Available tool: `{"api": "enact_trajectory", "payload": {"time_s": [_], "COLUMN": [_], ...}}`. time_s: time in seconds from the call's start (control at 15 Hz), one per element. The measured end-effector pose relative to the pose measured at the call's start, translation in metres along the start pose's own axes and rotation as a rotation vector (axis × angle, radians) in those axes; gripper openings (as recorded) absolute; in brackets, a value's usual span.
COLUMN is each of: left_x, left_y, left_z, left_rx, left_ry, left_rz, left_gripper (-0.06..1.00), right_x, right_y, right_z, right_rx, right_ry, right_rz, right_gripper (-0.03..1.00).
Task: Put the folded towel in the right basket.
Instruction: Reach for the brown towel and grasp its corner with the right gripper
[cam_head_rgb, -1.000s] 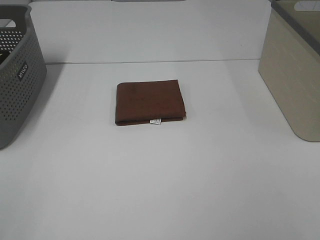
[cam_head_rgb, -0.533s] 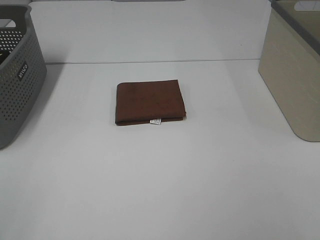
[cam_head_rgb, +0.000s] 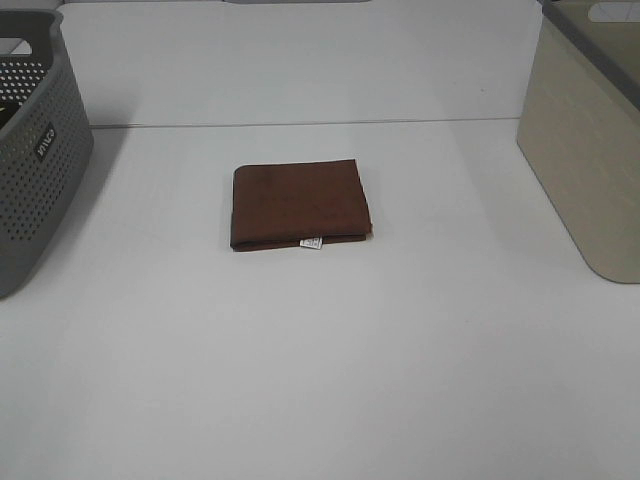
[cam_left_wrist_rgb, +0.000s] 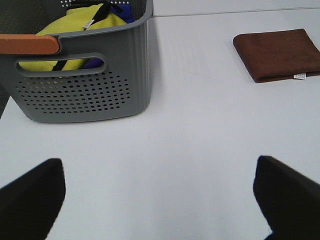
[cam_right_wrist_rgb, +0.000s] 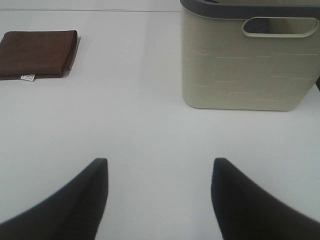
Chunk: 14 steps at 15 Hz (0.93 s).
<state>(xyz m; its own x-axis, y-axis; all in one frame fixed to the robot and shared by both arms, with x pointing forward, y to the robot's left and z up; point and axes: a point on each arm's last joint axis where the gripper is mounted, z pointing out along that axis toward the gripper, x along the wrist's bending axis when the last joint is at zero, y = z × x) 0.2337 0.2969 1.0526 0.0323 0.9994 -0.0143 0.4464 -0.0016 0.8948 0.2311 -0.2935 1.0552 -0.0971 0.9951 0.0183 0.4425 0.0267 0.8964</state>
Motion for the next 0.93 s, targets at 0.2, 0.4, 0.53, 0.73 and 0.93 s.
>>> {"api": "enact_trajectory", "payload": {"time_s": [0.2,0.4,0.53,0.73,0.93], "left_x": [0.0,0.0,0.0,0.0,0.0], "left_y": [0.0,0.0,0.0,0.0,0.0], "left_z": [0.0,0.0,0.0,0.0,0.0], "left_rx": [0.0,0.0,0.0,0.0,0.0], "left_ry": [0.0,0.0,0.0,0.0,0.0], "left_rz": [0.0,0.0,0.0,0.0,0.0], "left_gripper": [0.97,0.97,0.97,0.97,0.97], "right_x": [0.0,0.001,0.002,0.002,0.004], "right_y": [0.002,0.052,0.086,0.131,0.182], "right_z": [0.001,0.029,0.056,0.096,0.156], "right_rx": [0.0,-0.003,0.032,0.066,0.123], "right_ry": [0.0,0.033,0.064,0.098,0.164], "right_rz": [0.001,0.046,0.085,0.075,0.049], "right_gripper": [0.58,0.58,0.58,0.58,0.58]}}
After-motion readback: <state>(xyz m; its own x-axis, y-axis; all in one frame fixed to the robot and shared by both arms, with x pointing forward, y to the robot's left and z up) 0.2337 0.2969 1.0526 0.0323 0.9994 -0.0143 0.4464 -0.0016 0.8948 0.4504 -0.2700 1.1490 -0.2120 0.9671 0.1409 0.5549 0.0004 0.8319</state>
